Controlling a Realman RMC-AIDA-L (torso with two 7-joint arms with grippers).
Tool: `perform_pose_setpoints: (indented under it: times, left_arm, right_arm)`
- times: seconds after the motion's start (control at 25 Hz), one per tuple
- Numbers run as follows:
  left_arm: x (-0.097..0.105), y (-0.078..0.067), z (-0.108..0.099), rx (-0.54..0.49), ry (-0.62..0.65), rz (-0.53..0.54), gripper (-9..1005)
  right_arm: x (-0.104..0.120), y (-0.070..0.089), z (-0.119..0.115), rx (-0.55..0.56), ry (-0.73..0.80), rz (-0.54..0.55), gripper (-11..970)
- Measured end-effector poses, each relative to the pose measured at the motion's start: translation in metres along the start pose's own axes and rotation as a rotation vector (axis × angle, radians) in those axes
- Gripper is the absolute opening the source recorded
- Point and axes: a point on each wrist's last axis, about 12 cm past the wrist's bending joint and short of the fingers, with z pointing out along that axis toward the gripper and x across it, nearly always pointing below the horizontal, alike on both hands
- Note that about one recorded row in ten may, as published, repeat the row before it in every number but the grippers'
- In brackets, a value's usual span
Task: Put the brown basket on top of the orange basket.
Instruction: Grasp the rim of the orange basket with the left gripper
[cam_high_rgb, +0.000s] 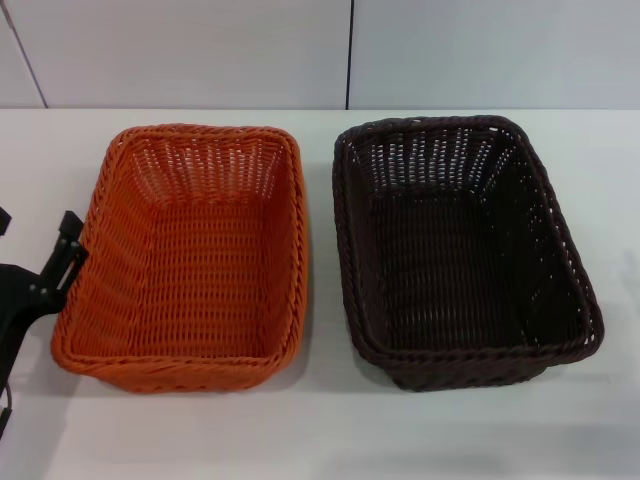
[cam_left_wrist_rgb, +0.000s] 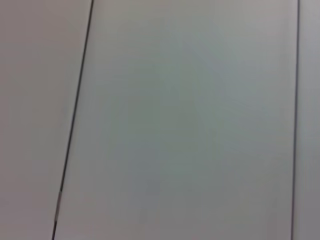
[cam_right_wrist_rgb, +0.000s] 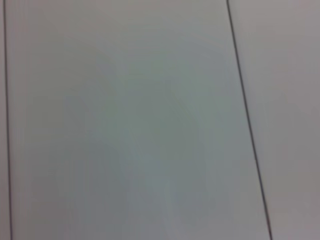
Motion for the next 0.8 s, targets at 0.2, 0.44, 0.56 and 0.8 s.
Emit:
perform_pose_setpoints:
  times: [0.2, 0.44, 0.56, 0.8]
  left_arm:
    - [0.002, 0.000, 0.003, 0.006, 0.020, -0.004, 833]
    - [0.002, -0.003, 0.003, 0.029, 0.021, 0.001, 833]
    - [0.003, -0.004, 0.005, 0.032, 0.021, 0.006, 832]
    - [0.000, -0.004, 0.018, 0.037, 0.005, 0.068, 832]
  right_arm:
    - [0.002, 0.005, 0.009, -0.028, 0.023, -0.003, 824]
    - [0.004, 0.005, 0.019, -0.044, 0.050, -0.023, 824]
    - [0.003, 0.006, 0.023, -0.053, 0.051, -0.031, 824]
    - [0.001, 0.007, 0.029, -0.085, 0.036, -0.057, 825]
